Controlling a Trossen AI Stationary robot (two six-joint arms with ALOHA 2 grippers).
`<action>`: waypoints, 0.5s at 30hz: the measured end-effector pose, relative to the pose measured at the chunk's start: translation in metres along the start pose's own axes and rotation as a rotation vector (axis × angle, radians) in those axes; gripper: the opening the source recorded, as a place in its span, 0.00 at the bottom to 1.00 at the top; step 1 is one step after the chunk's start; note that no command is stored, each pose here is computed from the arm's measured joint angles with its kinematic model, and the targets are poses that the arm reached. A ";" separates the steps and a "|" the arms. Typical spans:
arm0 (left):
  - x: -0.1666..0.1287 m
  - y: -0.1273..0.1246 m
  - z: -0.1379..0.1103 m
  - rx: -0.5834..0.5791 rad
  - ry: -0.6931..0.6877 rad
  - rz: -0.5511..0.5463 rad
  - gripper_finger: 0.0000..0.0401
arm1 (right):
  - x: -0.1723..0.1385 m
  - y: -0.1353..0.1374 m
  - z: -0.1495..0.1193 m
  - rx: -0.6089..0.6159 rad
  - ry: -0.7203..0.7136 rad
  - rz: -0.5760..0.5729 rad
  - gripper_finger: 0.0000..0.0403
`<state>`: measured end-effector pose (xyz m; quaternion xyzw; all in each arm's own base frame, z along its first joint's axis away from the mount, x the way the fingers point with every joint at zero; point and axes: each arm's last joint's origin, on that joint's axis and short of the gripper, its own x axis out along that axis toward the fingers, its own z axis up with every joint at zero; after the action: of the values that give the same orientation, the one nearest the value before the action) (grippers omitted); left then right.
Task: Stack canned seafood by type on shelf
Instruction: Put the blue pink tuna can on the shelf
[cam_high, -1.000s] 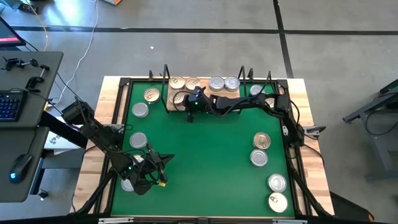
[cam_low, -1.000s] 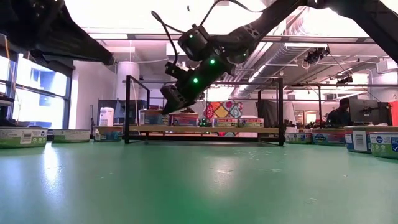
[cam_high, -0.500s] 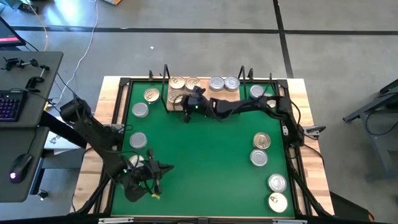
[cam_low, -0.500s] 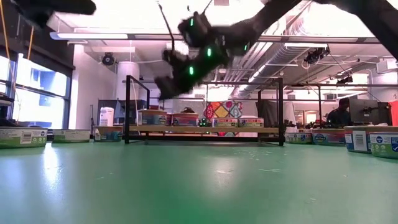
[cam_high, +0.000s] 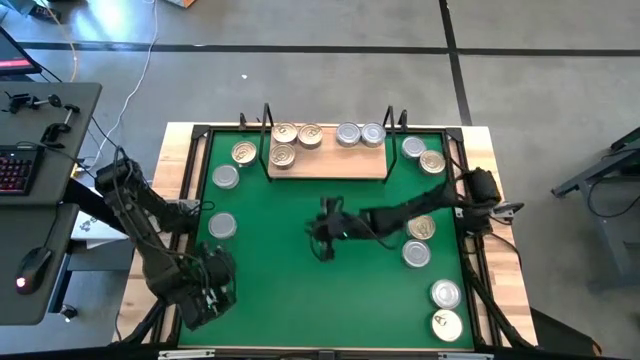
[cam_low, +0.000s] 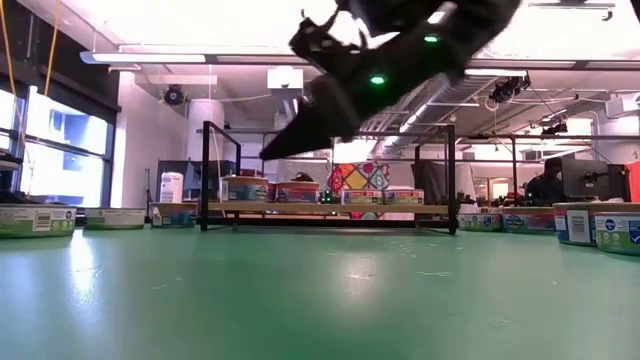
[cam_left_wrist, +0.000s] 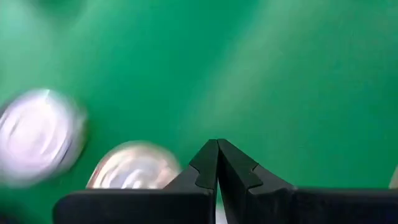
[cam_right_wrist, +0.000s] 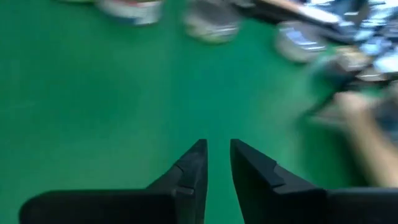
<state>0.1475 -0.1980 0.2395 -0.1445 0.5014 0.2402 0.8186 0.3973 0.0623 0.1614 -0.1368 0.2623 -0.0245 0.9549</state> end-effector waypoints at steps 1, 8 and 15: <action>0.000 0.003 -0.002 -0.038 0.024 0.035 0.00 | -0.003 0.010 -0.004 0.001 -0.002 0.038 0.15; 0.022 0.017 -0.021 -0.198 0.206 0.145 0.00 | -0.018 0.049 -0.014 0.002 -0.051 0.135 0.15; 0.052 0.033 -0.031 -0.219 0.187 0.209 0.00 | -0.021 0.057 -0.010 0.000 -0.080 0.135 0.15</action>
<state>0.1262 -0.1721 0.1790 -0.2016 0.5584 0.3628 0.7183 0.3729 0.1166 0.1480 -0.1199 0.2323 0.0453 0.9642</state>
